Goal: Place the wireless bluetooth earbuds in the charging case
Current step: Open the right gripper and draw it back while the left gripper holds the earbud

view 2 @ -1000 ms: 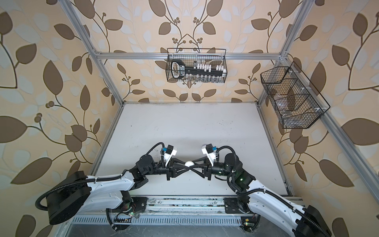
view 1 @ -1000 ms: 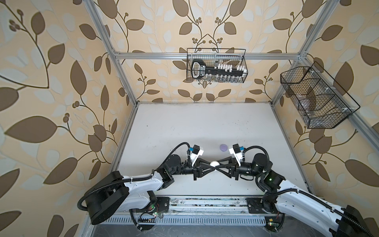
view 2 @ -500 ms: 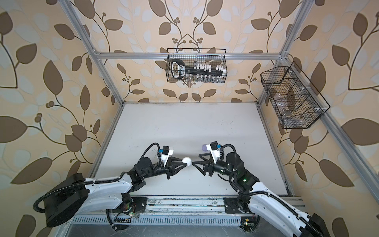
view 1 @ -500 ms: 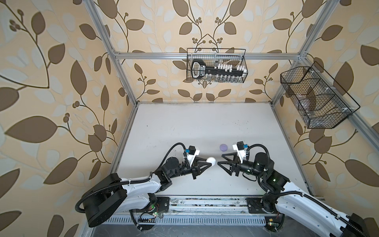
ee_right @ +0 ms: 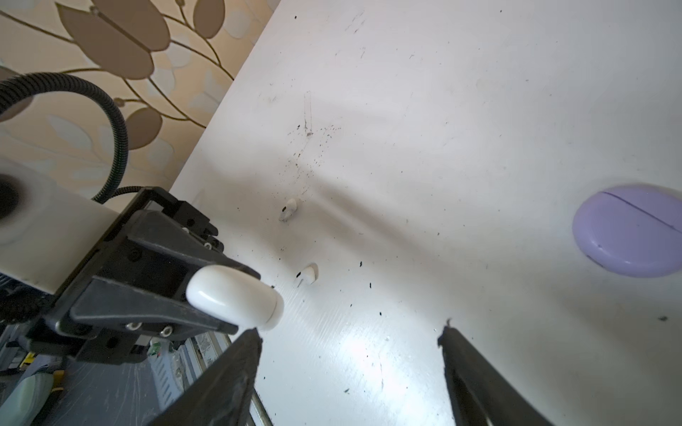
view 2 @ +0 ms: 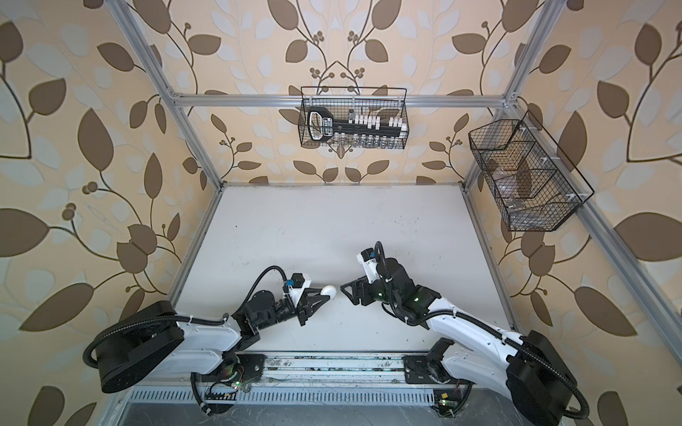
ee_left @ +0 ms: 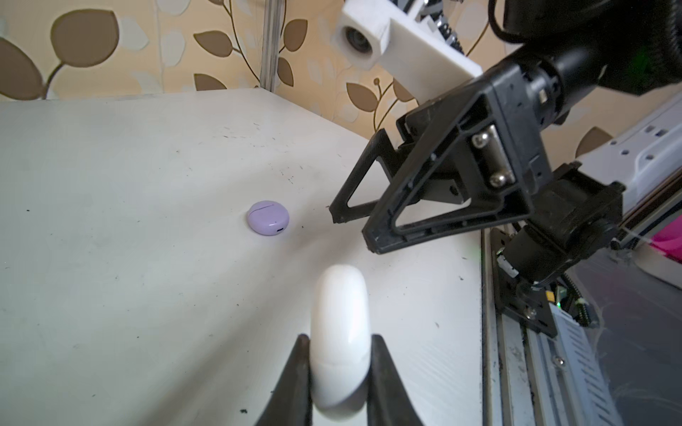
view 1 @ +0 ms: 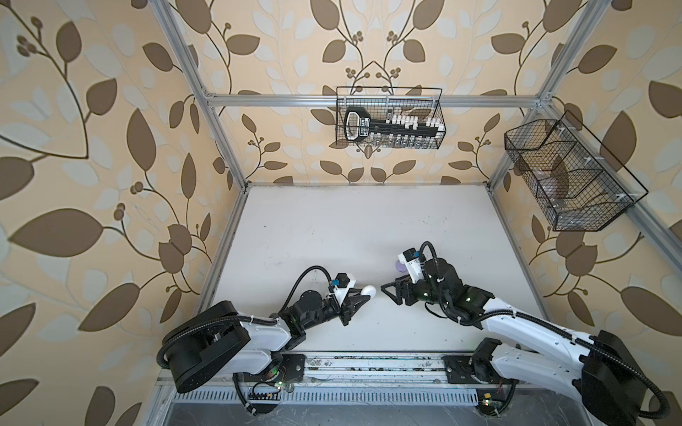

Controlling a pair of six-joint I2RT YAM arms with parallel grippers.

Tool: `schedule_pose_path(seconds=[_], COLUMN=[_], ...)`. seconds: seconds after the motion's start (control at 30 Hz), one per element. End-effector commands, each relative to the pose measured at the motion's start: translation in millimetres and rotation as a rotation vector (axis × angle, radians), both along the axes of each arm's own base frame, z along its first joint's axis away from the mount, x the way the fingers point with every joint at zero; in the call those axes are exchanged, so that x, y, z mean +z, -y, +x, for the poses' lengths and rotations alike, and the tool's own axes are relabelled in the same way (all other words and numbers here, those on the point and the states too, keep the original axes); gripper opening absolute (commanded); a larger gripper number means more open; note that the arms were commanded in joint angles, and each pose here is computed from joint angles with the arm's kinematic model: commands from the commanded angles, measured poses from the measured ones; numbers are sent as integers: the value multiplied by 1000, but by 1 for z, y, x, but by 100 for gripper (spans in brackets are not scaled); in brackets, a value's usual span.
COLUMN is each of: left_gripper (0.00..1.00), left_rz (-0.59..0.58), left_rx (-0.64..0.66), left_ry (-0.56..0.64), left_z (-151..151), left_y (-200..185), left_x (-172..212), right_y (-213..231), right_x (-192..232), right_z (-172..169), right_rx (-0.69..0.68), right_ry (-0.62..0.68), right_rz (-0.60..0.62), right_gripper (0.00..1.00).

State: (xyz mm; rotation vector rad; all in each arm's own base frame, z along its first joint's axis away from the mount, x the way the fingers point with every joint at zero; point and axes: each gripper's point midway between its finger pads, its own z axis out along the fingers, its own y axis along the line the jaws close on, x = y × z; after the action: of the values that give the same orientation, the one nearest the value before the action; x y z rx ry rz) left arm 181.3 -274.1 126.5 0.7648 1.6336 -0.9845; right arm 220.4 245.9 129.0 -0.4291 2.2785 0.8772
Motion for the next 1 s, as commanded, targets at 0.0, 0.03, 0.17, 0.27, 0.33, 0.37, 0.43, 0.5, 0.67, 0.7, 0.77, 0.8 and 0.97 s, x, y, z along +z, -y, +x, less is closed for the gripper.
schedule_pose_path(seconds=[0.0, 0.03, 0.17, 0.27, 0.33, 0.37, 0.43, 0.5, 0.67, 0.7, 0.77, 0.8, 0.97], left_gripper=[0, 0, 0, 0, 0, 0, 0, 0, 0, 0, 0, 0, 0], left_rz=[-49, -45, -35, -37, -36, -32, -28, -11, 20, 24, 31, 32, 68], left_rx=[0, -2, -2, -5, -2, -2, 3, 7, 5, 3, -1, -2, -18], left_ry=[185, 200, 230, 237, 241, 242, 243, 246, 248, 245, 250, 252, 263], left_z=[1, 1, 2, 0, 1, 0, 1, 3, 3, 3, 2, 2, 0], left_y=[0, 0, 0, -1, -1, -1, -2, -2, -2, -2, -2, -2, -1], left_x=[27, 26, 24, 26, 26, 25, 24, 22, 18, 17, 16, 17, 14], right_y=[-1, -2, -7, -9, -12, -15, -18, -22, -29, -30, -32, -34, -40], right_x=[10, 10, 10, 7, 6, 5, 2, 0, 1, 1, 0, 0, 4], right_z=[4, 3, -1, -3, -5, -7, -8, -9, -9, -8, -7, -6, -3], right_rx=[-35, -35, -33, -30, -20, -13, -5, 3, 13, 16, 16, 18, 28], right_ry=[20, 20, 21, 14, 12, 12, 8, 4, 2, 2, 2, 2, 5], right_rz=[-36, -39, -51, -59, -67, -72, -83, -83, -67, -65, -66, -65, -54], right_gripper=[78, 78, 79, 79, 79, 79, 78, 78, 79, 79, 79, 79, 78])
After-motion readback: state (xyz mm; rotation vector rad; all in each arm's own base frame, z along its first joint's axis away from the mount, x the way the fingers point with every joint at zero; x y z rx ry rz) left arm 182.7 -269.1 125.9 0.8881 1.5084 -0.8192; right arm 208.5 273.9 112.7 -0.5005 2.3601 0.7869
